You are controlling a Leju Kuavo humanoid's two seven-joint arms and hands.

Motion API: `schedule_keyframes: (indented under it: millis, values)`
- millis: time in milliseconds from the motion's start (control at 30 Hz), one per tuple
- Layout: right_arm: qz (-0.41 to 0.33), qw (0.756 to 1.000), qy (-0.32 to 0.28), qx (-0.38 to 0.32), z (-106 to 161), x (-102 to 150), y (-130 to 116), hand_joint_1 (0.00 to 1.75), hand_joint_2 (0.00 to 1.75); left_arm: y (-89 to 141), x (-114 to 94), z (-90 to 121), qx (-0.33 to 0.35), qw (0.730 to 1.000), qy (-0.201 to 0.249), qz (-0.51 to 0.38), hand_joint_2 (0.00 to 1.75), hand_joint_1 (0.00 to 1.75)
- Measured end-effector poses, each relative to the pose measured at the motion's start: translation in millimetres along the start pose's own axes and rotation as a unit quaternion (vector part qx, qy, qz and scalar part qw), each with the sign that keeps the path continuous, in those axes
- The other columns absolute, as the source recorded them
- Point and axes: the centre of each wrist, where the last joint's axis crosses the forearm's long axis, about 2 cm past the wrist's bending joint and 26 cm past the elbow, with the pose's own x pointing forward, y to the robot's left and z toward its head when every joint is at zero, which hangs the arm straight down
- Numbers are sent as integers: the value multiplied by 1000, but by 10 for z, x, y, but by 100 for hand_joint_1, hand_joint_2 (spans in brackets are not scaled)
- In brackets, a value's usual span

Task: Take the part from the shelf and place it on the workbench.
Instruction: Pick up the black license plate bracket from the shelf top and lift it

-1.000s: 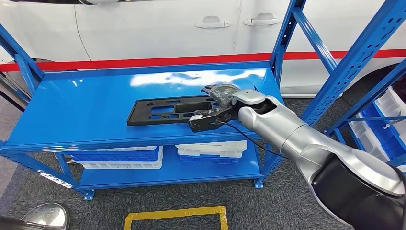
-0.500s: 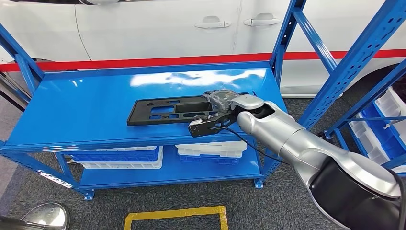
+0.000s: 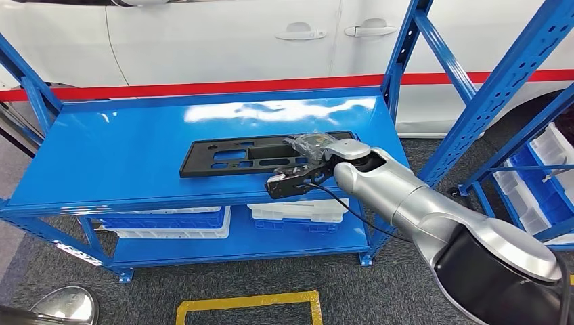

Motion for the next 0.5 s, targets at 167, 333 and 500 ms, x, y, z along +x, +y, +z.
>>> schedule_keyframes:
  millis: [167, 333, 500]
  values:
    - [-1, 1000, 2, 2, -1, -11, 15, 0, 0, -1, -1, 0, -3, 1000, 1, 3, 0, 0]
    - [-2, 1000, 2, 4, -3, -23, 36, 0, 0, 1, -2, 0, -2, 1000, 1, 3, 0, 0]
    - [-2, 1000, 2, 4, -5, -22, 39, 0, 0, -4, -2, 1, 0, 1000, 1, 3, 0, 0]
